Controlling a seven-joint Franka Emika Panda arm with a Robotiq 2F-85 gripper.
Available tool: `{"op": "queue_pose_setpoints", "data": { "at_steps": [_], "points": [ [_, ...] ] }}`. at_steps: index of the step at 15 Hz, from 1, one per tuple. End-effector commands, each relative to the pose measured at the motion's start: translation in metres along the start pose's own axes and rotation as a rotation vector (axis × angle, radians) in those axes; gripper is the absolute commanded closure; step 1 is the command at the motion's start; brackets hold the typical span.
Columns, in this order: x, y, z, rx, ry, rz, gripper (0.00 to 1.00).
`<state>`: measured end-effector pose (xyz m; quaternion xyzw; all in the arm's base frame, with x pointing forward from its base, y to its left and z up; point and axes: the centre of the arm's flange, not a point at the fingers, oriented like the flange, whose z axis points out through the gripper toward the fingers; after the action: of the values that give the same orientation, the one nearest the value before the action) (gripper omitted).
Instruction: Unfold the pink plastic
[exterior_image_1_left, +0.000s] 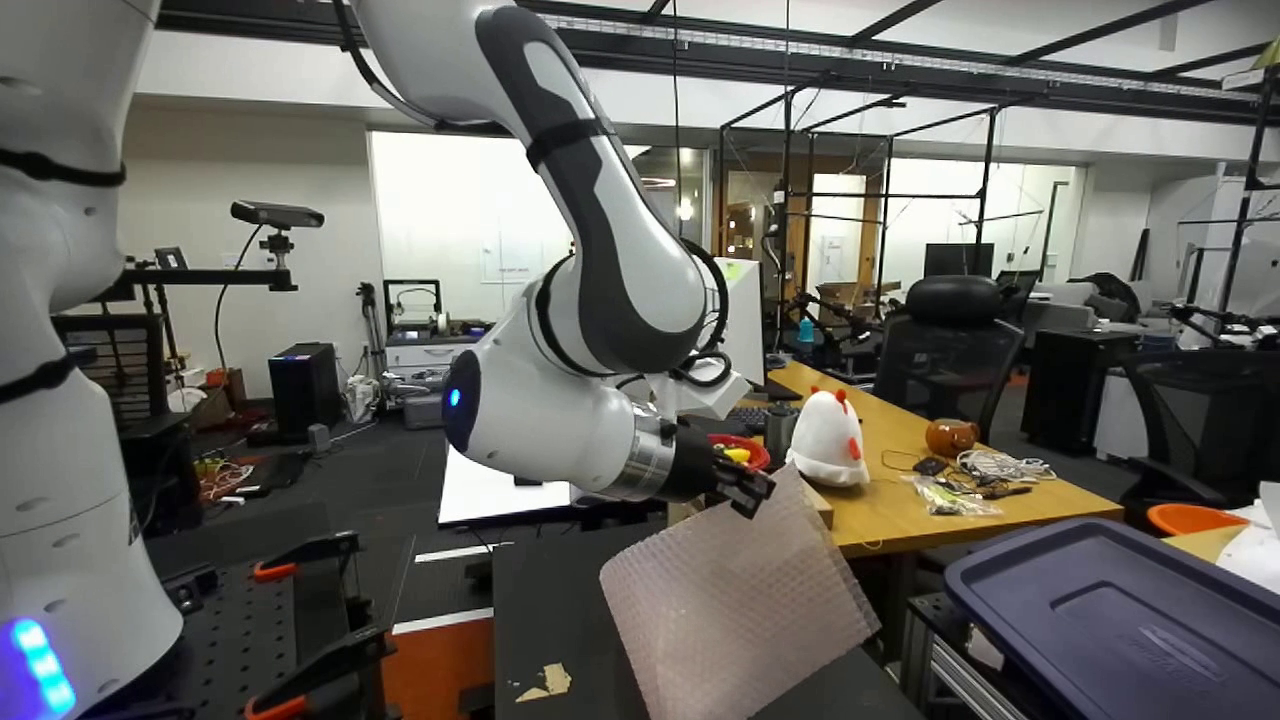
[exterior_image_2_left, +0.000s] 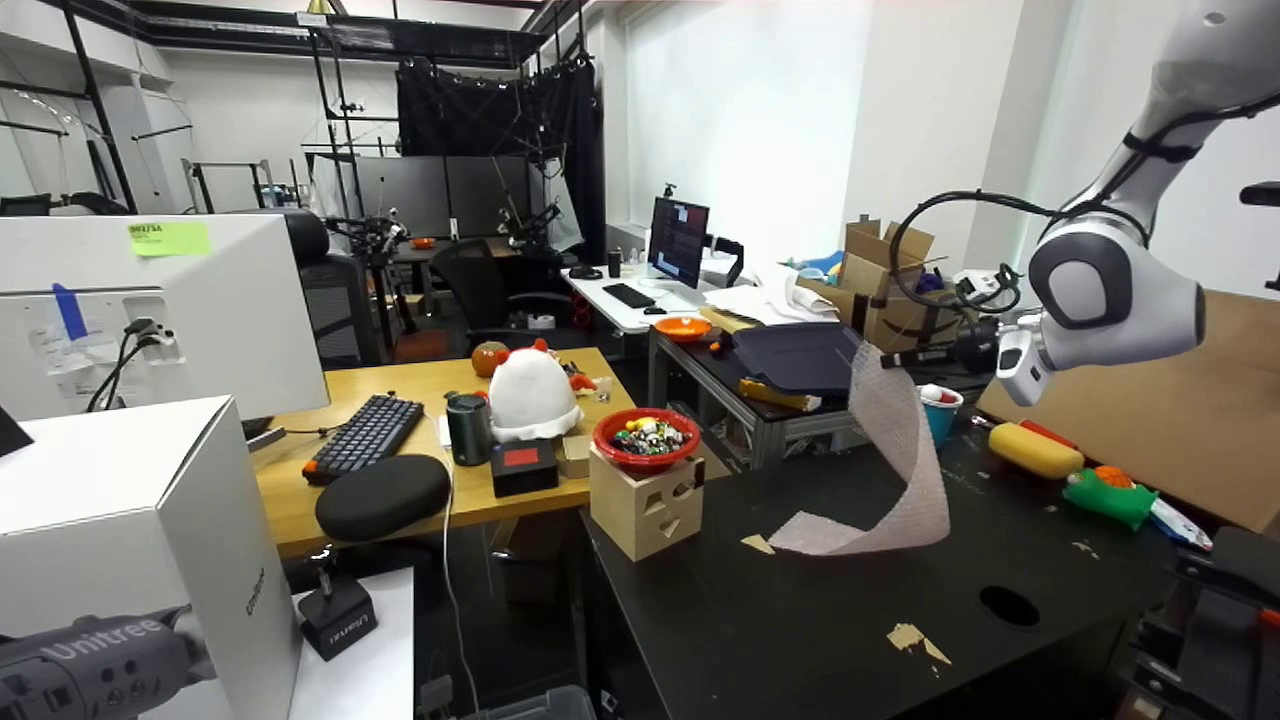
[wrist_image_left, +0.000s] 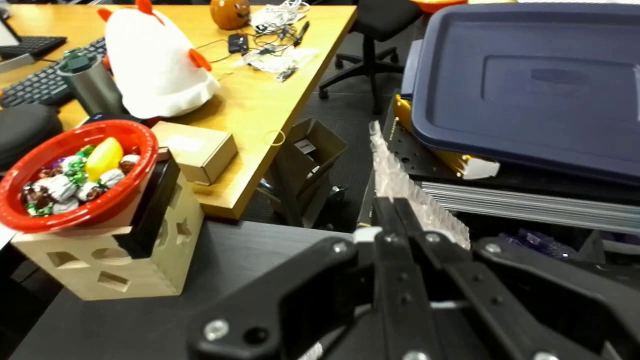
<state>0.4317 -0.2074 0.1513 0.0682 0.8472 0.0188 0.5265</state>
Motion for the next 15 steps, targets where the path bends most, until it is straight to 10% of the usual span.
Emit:
{"op": "queue_pose_setpoints", "data": {
  "at_steps": [1, 9, 15],
  "points": [
    [0.009, 0.015, -0.021, 0.137, -0.019, 0.081, 1.0],
    [-0.002, -0.04, -0.087, 0.408, 0.051, 0.185, 0.36],
    [-0.019, -0.05, -0.093, 0.406, 0.084, 0.15, 0.0]
  ]
}}
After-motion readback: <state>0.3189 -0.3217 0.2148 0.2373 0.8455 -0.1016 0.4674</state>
